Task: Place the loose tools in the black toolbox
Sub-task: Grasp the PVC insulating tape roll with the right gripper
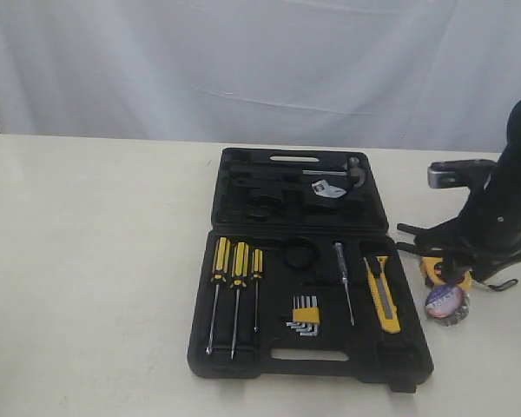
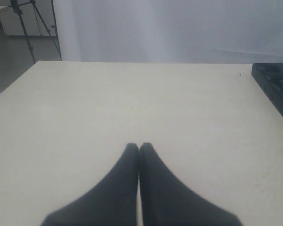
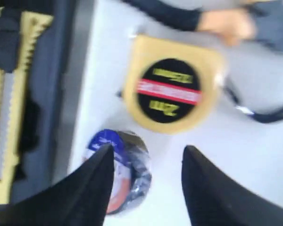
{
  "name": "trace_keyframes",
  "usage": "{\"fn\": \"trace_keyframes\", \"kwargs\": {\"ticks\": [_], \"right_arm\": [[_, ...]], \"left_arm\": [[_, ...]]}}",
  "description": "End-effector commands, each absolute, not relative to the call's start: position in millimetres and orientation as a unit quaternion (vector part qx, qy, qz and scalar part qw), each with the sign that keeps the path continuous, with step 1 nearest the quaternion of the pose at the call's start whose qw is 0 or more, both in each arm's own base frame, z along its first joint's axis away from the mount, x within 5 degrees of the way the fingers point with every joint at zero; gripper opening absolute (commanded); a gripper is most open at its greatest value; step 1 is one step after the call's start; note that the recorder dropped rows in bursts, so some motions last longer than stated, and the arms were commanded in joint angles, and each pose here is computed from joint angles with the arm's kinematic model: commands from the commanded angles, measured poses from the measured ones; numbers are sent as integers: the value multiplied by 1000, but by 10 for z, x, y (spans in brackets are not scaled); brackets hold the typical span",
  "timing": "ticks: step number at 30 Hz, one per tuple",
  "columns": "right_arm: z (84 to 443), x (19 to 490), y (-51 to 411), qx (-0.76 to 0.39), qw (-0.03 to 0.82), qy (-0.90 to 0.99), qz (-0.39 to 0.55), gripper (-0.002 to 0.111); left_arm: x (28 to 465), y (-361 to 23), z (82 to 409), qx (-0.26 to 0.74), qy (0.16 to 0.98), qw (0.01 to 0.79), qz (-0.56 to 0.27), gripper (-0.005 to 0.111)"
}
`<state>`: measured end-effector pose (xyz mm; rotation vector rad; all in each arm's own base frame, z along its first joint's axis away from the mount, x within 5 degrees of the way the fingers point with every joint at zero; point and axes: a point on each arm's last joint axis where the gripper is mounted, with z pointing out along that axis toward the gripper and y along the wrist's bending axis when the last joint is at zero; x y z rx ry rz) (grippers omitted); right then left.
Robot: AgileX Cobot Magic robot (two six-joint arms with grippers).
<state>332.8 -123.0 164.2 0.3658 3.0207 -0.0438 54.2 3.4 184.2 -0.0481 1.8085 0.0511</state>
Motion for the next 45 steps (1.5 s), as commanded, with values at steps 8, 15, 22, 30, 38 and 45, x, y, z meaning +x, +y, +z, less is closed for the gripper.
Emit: {"fn": "trace_keyframes", "kwargs": {"ticks": [8,15,22,30,38,45], "right_arm": [[1772,3282,-1145,140,44,989,30,44],[1682,3256,-1160,138,24,990,21,72],[1283,3219,-1165,157,4,987,16,58],[1199,3236,-1174,157,-11,987,17,58],[1308,3266,-1161,164,0,986,28,59],[1264,3271,-1151,153,-5,988,35,59]], "left_arm": [[539,31,1843,-19,784,620,20,0],[539,31,1843,-19,784,620,20,0],[539,31,1843,-19,784,620,20,0],[539,31,1843,-19,784,620,20,0],[539,31,1843,-19,784,620,20,0],[539,31,1843,-19,784,620,20,0]]}}
